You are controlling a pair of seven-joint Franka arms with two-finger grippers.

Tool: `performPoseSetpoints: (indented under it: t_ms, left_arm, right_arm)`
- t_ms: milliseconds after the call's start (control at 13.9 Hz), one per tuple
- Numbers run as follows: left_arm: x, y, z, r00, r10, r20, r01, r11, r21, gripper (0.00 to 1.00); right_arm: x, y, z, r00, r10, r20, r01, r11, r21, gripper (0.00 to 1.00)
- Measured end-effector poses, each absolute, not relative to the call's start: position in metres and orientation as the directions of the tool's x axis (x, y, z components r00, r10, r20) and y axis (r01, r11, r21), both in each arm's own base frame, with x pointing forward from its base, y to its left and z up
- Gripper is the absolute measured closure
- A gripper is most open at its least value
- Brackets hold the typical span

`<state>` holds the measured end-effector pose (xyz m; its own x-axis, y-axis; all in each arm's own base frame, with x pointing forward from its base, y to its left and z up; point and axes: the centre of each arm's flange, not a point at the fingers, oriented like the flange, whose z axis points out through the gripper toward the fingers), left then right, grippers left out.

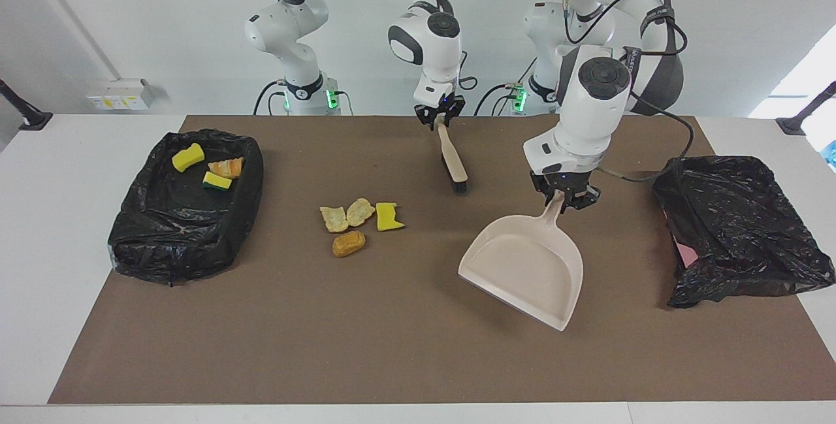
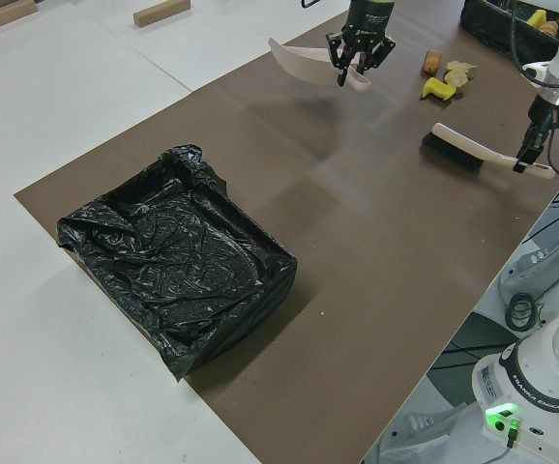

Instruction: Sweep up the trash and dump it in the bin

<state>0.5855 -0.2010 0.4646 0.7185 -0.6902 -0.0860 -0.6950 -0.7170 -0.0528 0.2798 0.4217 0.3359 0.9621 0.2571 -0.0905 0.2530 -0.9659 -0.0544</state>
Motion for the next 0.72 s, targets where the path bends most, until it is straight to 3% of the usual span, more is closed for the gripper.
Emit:
performPoseSetpoints:
  t_ms: [72,359,574,718]
  left_arm:
    - [0.584,-0.194,0.461,0.678,-0.728,-0.1,-0.734,-0.678,-0.042,0.69]
    - [0.583,-0.146,0.446,0.526,-0.839,-0.137,-0.846,-0.533,0.011,0.69]
    - [0.584,-0.102,0.438,0.419,-0.897,-0.141,-0.902,-0.429,0.048,0.69]
    - [0.582,-0.087,0.431,0.355,-0.925,-0.139,-0.929,-0.365,0.06,0.69]
  right_arm:
    - [0.28,0.422,0.336,0.962,0.257,-0.09,0.253,-0.966,-0.055,0.43]
    - [0.28,0.422,0.336,0.962,0.26,-0.089,0.255,-0.965,-0.056,0.44]
    - [0.281,0.423,0.338,0.96,0.265,-0.084,0.261,-0.964,-0.06,0.73]
    - [0.282,0.425,0.34,0.961,0.266,-0.081,0.261,-0.963,-0.063,0.74]
